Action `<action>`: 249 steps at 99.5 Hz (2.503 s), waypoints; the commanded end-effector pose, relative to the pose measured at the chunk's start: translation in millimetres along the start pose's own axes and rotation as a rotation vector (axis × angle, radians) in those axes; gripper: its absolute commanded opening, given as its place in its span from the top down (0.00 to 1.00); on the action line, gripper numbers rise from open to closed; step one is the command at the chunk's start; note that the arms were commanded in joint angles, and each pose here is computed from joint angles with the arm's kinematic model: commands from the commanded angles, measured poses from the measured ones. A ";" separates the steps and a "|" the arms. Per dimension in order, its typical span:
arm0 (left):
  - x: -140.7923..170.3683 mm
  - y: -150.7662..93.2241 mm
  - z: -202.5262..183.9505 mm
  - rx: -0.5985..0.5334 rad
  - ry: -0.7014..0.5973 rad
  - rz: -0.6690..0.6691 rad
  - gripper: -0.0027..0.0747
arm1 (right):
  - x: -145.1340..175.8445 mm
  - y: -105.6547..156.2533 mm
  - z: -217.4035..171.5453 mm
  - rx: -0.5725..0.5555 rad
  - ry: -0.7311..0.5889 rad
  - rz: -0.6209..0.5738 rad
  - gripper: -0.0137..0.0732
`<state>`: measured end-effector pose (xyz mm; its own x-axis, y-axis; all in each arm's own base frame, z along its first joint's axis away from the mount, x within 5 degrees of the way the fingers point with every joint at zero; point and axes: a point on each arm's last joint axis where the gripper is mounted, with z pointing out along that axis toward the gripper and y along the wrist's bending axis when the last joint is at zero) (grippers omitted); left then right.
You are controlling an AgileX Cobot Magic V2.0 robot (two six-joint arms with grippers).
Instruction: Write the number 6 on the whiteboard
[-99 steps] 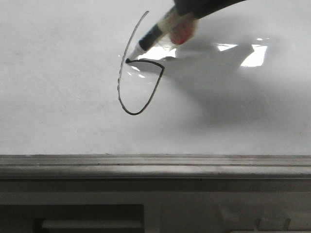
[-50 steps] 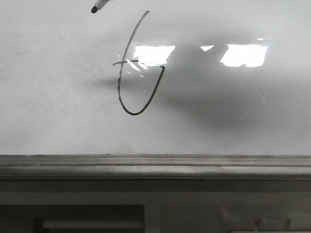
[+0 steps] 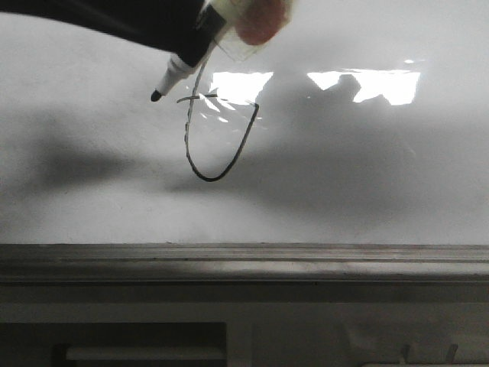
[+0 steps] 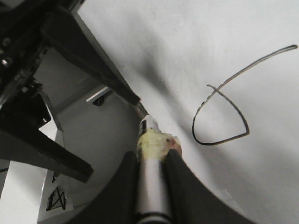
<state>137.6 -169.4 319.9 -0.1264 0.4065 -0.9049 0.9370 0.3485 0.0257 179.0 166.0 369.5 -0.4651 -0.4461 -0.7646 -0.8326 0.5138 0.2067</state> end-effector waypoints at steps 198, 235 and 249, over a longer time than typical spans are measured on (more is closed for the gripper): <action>49.2 25.4 -58.8 -0.594 -0.395 -0.657 0.99 | 30.2 7.4 -80.7 0.277 -0.427 -0.007 0.37; 48.1 44.9 -23.5 -0.614 -0.262 -0.671 0.99 | 31.5 7.1 -79.5 0.274 -0.422 -0.004 0.37; 47.1 47.3 -19.5 -0.616 -0.250 -0.666 0.99 | 31.5 7.1 -79.5 0.274 -0.422 -0.004 0.37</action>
<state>164.5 -116.8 273.6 -0.4798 -0.1835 -0.8580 0.3529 0.8549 -0.3802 135.1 100.0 380.3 -0.3079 -0.2155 -0.9267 -0.7182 0.6914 0.0779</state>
